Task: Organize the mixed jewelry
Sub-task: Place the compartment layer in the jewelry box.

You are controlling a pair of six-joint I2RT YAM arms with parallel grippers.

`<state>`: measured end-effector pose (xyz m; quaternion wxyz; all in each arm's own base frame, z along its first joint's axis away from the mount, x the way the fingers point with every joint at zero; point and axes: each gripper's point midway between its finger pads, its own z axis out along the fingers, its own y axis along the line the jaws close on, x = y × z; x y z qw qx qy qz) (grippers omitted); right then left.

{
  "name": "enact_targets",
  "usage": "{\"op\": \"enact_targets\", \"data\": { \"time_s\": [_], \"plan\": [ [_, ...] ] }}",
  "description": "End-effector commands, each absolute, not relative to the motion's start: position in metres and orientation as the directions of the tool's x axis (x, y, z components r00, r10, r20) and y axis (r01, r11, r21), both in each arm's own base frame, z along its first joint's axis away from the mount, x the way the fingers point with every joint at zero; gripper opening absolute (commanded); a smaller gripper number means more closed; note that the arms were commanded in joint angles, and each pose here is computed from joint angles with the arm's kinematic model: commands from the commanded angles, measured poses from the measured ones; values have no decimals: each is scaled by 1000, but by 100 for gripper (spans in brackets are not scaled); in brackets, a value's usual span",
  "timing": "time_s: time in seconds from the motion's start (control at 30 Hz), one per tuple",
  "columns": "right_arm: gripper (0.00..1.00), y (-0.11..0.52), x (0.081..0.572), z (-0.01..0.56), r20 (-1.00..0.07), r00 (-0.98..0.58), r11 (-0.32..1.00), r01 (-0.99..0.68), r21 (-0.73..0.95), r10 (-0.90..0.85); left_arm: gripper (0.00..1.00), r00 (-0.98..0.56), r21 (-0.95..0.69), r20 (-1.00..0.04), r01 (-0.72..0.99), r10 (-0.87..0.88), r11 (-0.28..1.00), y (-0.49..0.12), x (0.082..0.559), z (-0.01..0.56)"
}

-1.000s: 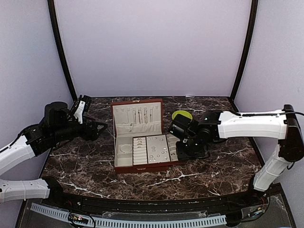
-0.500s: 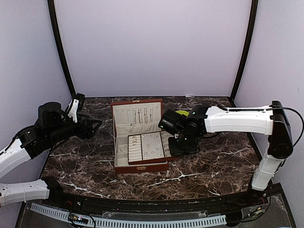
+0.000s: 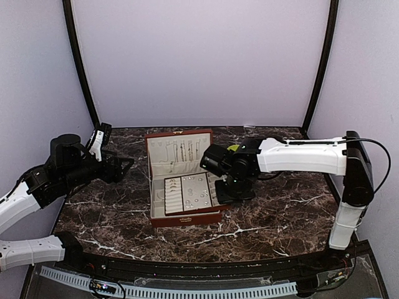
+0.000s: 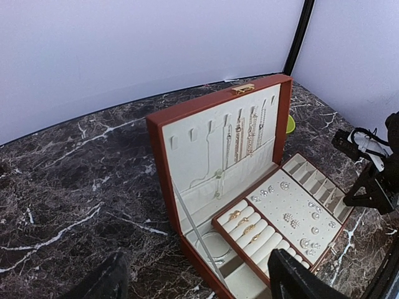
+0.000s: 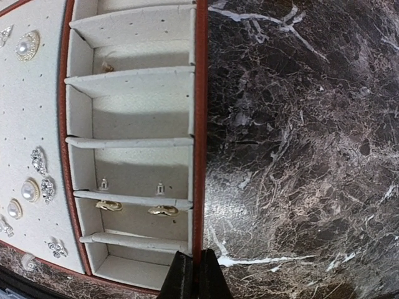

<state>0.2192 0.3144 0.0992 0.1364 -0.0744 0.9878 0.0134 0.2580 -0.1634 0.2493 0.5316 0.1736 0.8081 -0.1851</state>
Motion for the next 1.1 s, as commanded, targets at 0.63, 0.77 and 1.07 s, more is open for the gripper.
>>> {"op": "enact_targets", "data": {
  "time_s": [0.63,0.77,1.07],
  "plan": [
    [0,407,231,105,-334,-932,955,-219,200,-144,79,-375,-124,-924,495,82,860,-166,257,251],
    [4,412,230,103,-331,-932,953,-226,202,-150,79,-376,-125,-923,495,82,860,-166,257,251],
    [29,395,231,114,-359,-925,965,-199,172,-126,79,-375,-124,-923,494,83,861,-165,257,251]
  ]
}}
